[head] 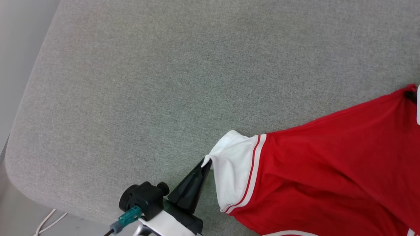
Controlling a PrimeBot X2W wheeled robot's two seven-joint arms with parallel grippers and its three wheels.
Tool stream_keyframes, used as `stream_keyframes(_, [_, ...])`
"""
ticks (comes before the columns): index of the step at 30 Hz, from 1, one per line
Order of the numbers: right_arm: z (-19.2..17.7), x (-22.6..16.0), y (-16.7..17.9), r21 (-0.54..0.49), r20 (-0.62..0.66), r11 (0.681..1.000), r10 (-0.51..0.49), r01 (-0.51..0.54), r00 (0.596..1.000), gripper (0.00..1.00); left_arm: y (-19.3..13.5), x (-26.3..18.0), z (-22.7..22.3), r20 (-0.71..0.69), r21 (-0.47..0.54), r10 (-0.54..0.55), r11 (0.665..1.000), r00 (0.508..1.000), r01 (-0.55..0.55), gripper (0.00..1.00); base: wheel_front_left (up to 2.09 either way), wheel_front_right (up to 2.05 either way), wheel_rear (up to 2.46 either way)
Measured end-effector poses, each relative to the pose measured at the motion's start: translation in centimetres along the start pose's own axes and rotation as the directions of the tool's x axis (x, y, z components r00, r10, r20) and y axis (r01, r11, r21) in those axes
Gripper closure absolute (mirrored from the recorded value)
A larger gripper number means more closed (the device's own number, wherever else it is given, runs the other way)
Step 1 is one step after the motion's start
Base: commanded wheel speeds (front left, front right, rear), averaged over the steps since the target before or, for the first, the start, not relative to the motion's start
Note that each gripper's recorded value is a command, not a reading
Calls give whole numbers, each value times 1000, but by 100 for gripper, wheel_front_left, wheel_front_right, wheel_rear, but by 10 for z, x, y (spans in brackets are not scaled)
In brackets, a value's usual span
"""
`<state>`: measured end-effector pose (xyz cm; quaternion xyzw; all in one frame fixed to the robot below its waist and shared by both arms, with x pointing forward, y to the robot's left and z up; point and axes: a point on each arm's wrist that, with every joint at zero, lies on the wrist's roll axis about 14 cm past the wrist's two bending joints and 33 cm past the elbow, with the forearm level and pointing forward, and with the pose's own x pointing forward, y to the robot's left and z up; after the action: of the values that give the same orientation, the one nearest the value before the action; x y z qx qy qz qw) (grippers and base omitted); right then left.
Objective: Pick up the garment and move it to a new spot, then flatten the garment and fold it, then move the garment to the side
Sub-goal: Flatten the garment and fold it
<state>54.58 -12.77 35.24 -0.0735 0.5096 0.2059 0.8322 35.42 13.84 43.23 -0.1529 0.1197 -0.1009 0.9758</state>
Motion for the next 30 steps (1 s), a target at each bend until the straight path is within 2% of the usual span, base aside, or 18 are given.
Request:
stream_keyframes(10, [12,-35,-3,-2,131,999,-35,36,991,100,7,-5,43,120,86,-14,996,993,4,100,0,0,0])
stream_keyframes(13, [24,-60,-9,-5,217,998,-59,61,974,100,8,-10,64,174,129,-32,992,984,10,100,0,0,0])
stream_keyframes(17, [42,-102,-11,20,353,998,-63,60,934,100,4,-17,92,228,215,-80,976,970,30,100,0,0,0])
stream_keyframes(21, [62,-153,-1,35,490,999,-39,25,871,100,-9,-22,134,328,267,-137,963,935,48,100,0,0,0])
stream_keyframes(24, [73,-197,2,0,581,998,-51,63,812,100,-21,-27,163,384,314,-192,947,903,68,100,0,0,0])
stream_keyframes(27, [76,-241,2,-4,661,996,-66,91,748,100,-33,-34,197,452,350,-236,934,860,73,100,0,0,0])
stream_keyframes(30, [78,-290,-3,26,749,995,-85,100,657,100,-48,-42,229,501,440,-302,896,811,62,100,0,0,0])
